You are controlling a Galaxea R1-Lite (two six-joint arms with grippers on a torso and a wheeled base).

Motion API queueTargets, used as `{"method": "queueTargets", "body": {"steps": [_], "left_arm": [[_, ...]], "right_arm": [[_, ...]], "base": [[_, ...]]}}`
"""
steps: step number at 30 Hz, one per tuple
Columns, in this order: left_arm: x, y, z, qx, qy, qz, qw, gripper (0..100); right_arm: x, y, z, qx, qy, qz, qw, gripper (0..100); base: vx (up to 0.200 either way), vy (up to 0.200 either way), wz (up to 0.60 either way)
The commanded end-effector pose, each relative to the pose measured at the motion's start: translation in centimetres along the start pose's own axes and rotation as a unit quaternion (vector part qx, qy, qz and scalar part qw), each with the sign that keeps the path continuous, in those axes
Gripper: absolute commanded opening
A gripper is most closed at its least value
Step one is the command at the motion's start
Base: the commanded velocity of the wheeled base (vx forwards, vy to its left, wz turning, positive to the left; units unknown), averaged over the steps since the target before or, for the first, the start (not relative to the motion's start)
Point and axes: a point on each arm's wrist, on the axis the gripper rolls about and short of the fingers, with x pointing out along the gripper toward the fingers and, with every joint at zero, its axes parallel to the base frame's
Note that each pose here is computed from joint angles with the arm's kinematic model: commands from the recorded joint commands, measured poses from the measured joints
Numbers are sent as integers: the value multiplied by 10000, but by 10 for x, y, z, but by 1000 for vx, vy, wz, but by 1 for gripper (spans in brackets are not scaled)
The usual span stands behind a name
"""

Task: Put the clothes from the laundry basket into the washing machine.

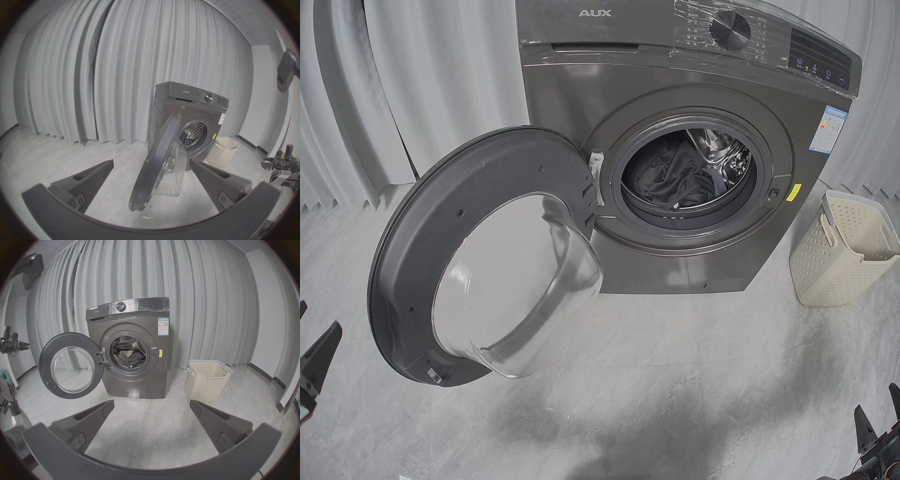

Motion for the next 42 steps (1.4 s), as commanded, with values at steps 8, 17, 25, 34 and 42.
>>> {"method": "queueTargets", "body": {"steps": [8, 17, 25, 34, 42], "left_arm": [[116, 12, 10, -145, 720, -694, 9949, 100], [122, -10, 1, -199, 910, -1479, 9846, 100], [98, -35, 7, -229, 673, -2469, 9664, 100], [86, -40, -2, -325, 790, -2766, 9572, 100], [92, -27, 15, -414, 368, -2053, 9771, 100]], "right_arm": [[0, 0, -5, 2, 24, 7, 10000, 100], [0, 0, -5, 2, 24, -1, 10000, 100], [0, 0, -5, 2, 24, -1, 10000, 100], [0, 0, -5, 2, 24, -1, 10000, 100], [0, 0, -5, 2, 24, 7, 10000, 100]], "base": [[0, 0, 0], [0, 0, 0], [0, 0, 0], [0, 0, 0], [0, 0, 0]]}}
